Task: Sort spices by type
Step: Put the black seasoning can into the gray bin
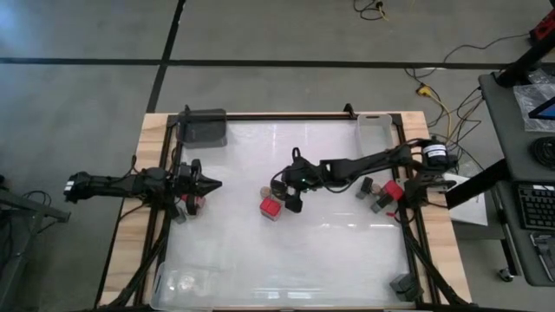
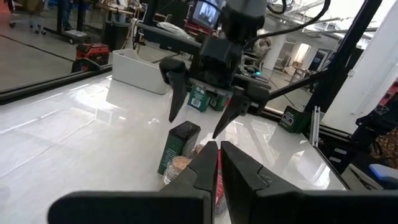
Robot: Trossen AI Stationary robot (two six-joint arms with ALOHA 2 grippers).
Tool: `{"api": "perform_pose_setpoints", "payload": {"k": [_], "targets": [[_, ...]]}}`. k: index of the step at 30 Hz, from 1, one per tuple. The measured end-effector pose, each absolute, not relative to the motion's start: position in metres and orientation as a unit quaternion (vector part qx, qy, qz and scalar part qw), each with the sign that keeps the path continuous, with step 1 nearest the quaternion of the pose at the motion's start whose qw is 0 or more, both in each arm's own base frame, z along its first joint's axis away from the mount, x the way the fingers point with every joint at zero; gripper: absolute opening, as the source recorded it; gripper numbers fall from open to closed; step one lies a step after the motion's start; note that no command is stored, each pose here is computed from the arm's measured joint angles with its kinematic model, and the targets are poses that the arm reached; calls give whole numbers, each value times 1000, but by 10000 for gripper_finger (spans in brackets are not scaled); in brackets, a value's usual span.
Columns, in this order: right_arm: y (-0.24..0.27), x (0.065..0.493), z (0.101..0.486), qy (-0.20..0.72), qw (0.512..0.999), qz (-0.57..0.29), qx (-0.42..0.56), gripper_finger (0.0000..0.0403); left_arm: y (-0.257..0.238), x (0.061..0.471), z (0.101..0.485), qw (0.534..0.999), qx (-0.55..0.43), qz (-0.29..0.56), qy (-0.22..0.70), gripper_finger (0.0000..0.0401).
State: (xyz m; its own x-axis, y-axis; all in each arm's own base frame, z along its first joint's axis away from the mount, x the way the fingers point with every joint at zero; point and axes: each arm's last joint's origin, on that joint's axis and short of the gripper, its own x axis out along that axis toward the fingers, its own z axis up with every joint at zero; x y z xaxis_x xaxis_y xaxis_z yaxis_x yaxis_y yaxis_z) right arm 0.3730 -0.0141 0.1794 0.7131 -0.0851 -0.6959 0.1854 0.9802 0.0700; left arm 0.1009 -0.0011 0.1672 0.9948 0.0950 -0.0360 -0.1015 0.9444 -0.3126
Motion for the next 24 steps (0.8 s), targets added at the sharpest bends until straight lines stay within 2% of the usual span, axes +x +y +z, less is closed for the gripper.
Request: {"api": "perform_pose_setpoints", "payload": {"k": [5,9,24], "targets": [[-15,378,172,363,925,-82,70,343,-1,101,167,986,-159,50,12,4],[-15,379,170,363,925,-89,69,327,-1,101,167,986,-159,50,12,4],[-16,382,161,369,923,-95,60,197,-1,101,167,986,-159,50,12,4]]}}
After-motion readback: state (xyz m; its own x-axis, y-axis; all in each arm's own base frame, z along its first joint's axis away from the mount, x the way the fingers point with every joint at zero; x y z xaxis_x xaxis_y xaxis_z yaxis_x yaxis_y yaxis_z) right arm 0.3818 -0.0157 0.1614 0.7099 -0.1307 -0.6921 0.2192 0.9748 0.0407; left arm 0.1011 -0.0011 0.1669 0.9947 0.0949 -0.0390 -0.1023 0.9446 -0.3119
